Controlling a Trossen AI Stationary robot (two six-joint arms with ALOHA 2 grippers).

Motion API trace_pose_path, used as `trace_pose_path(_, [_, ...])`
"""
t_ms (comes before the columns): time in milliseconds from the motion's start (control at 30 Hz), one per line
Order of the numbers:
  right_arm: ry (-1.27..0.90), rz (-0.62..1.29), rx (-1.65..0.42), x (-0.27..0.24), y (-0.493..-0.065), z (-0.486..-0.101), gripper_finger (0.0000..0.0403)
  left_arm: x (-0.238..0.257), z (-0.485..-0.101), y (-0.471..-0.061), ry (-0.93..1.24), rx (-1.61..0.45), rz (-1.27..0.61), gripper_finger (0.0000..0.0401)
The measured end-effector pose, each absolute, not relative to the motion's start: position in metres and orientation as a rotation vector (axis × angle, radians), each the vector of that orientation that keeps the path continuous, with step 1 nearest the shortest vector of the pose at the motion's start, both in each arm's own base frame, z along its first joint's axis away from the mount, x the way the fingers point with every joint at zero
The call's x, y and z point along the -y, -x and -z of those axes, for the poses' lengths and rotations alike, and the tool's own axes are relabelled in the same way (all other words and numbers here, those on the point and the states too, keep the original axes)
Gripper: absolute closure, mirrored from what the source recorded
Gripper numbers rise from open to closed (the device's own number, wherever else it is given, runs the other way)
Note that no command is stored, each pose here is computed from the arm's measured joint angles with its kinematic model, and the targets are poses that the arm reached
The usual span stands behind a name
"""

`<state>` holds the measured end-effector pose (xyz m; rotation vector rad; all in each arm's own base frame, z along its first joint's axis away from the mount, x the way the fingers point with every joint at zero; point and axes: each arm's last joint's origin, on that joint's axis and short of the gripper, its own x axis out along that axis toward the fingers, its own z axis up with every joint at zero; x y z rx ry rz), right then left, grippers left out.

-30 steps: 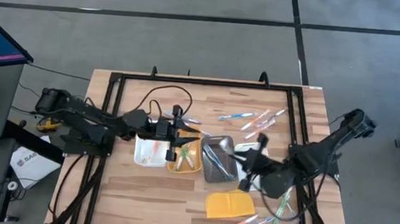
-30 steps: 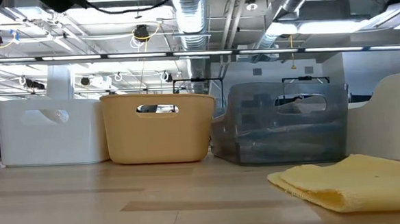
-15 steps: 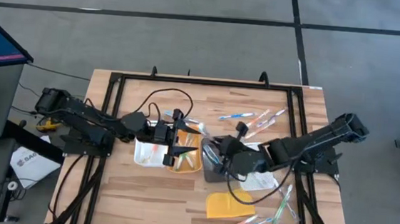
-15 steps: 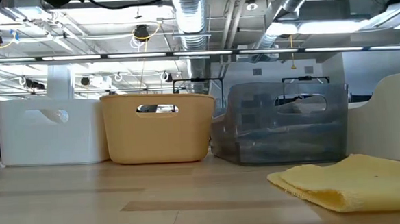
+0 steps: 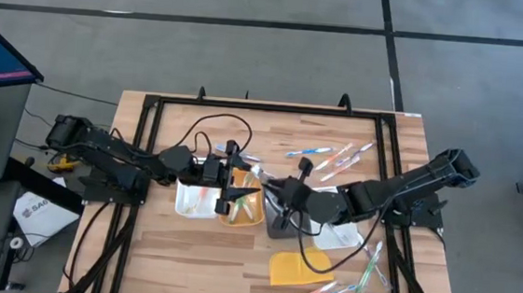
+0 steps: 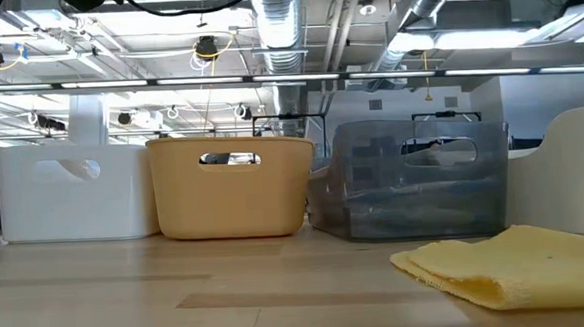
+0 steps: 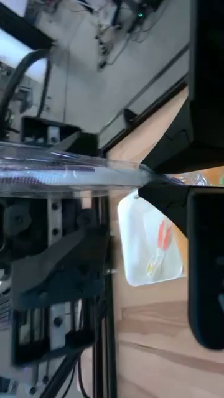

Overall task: Pick & Place Toothbrushes
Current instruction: Put the purple toothbrush into the right white bin

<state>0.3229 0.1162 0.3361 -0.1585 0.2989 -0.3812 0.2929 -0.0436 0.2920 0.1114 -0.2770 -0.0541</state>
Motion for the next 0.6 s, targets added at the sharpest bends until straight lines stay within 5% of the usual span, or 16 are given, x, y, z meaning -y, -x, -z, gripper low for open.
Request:
trace_pose_path(367, [0.145, 0.331, -0.307, -0.1078, -0.3277, -0.3359, 0.0391, 0.0436, -0.2917, -0.2929, -0.086, 0.273, 0.057, 0.0213])
trace_pose_path(600, [0.161, 0.328, -0.308, -0.1078, -0.3278, -0.3361, 0.0384, 0.0424, -0.2916, -0.2930, -0.076, 0.269, 0.015, 0.0269])
